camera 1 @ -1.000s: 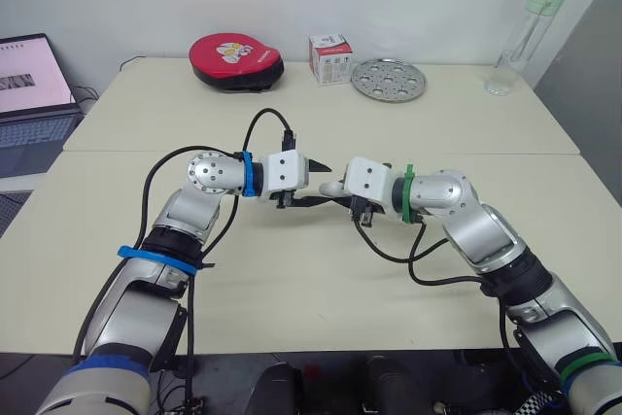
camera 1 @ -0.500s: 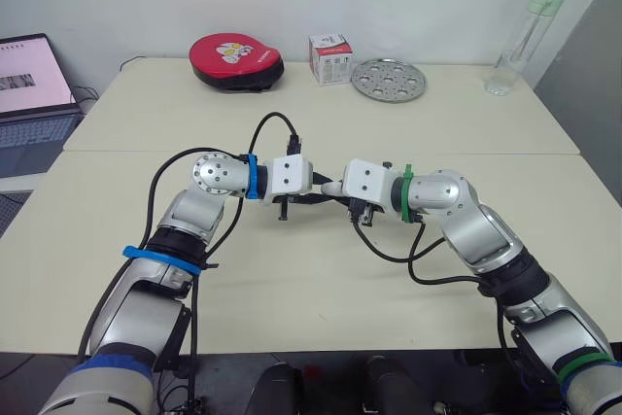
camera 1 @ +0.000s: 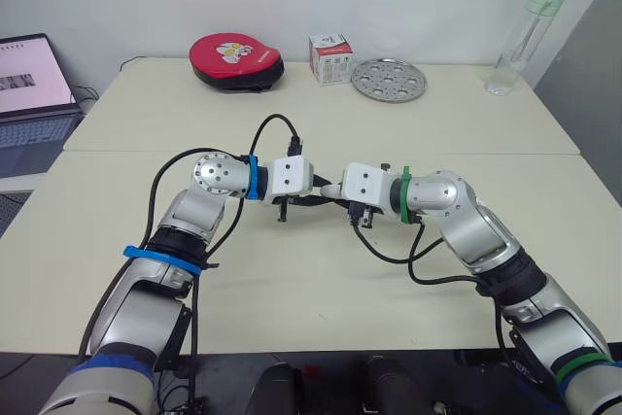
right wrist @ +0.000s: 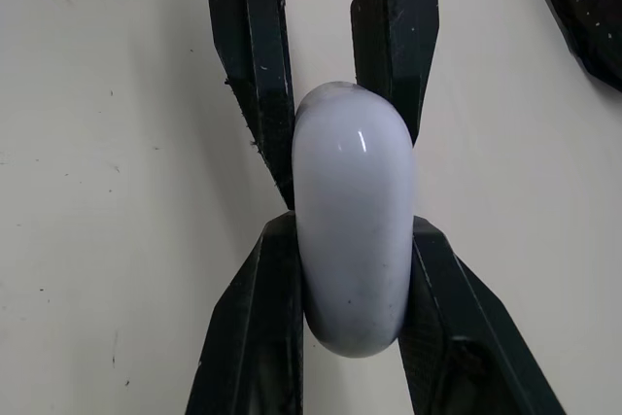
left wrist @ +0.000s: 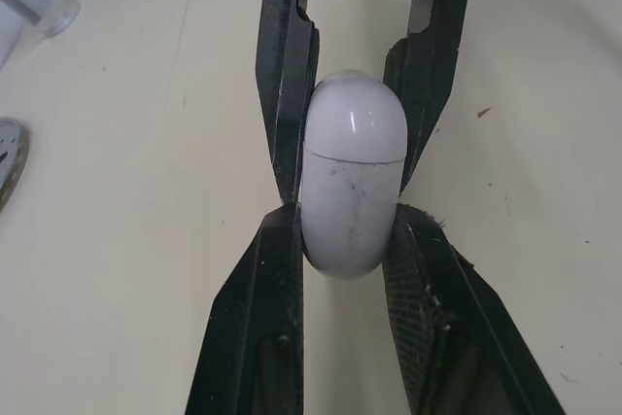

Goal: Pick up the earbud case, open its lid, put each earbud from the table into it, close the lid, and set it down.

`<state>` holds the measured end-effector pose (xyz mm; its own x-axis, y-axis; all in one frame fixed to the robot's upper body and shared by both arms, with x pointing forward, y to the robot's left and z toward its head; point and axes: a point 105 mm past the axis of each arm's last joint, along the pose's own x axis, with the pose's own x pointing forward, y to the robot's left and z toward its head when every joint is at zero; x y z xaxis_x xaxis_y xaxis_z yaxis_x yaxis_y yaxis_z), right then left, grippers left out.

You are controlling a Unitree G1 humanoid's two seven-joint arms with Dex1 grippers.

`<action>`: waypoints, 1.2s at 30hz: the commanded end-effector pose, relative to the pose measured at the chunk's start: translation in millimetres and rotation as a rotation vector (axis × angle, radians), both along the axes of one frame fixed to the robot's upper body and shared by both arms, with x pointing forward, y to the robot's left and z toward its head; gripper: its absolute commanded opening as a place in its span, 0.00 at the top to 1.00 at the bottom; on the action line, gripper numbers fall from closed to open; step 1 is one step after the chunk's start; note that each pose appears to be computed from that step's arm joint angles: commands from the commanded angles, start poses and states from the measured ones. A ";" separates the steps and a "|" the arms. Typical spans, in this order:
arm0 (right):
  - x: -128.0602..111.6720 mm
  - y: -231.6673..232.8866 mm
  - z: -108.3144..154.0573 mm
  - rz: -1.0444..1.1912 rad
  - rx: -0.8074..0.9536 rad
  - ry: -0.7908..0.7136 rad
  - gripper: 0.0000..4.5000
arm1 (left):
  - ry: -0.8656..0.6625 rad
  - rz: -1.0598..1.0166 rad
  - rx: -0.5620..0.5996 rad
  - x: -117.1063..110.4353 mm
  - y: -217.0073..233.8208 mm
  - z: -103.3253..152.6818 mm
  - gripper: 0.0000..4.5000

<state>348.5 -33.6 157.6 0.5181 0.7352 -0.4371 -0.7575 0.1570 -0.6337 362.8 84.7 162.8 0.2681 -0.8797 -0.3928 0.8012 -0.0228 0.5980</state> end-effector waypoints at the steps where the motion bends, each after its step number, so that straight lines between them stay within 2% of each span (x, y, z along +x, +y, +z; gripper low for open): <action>1: -1.3 1.4 6.7 0.012 0.019 -0.027 0.81 | -0.079 -0.016 -0.042 1.7 -8.4 28.0 0.83; 2: -0.9 0.2 8.0 0.007 0.032 -0.025 0.81 | -0.073 -0.013 -0.043 1.9 -7.8 27.3 0.83; 5: -2.5 -6.2 13.1 -0.005 0.092 0.014 0.60 | 0.003 0.006 -0.080 0.5 -3.8 23.0 0.83; 9: -6.1 -27.0 27.0 -0.057 0.218 0.082 0.28 | 0.233 0.081 -0.197 -1.4 8.7 17.9 0.83; 12: -11.4 -42.9 37.8 -0.104 0.337 0.150 0.03 | 0.400 0.157 -0.336 -0.5 16.2 22.5 0.83; 13: -11.8 -46.9 44.7 -0.134 0.411 0.172 0.01 | 0.474 0.167 -0.377 -3.3 17.3 23.3 0.83; 16: -13.4 -49.2 55.4 -0.162 0.523 0.199 0.01 | 0.590 0.170 -0.418 -11.7 18.4 22.9 0.83; 20: -22.3 -43.3 48.4 -0.138 0.522 0.252 0.01 | 0.649 0.167 -0.425 -17.9 18.0 23.2 0.83; 31: -12.1 -30.2 56.7 -0.149 0.623 0.285 0.01 | 0.643 0.119 -0.372 -29.2 10.0 21.0 0.83; 36: -3.3 -39.5 72.3 -0.203 0.805 0.399 0.01 | 0.641 0.125 -0.370 -30.3 11.9 19.5 0.83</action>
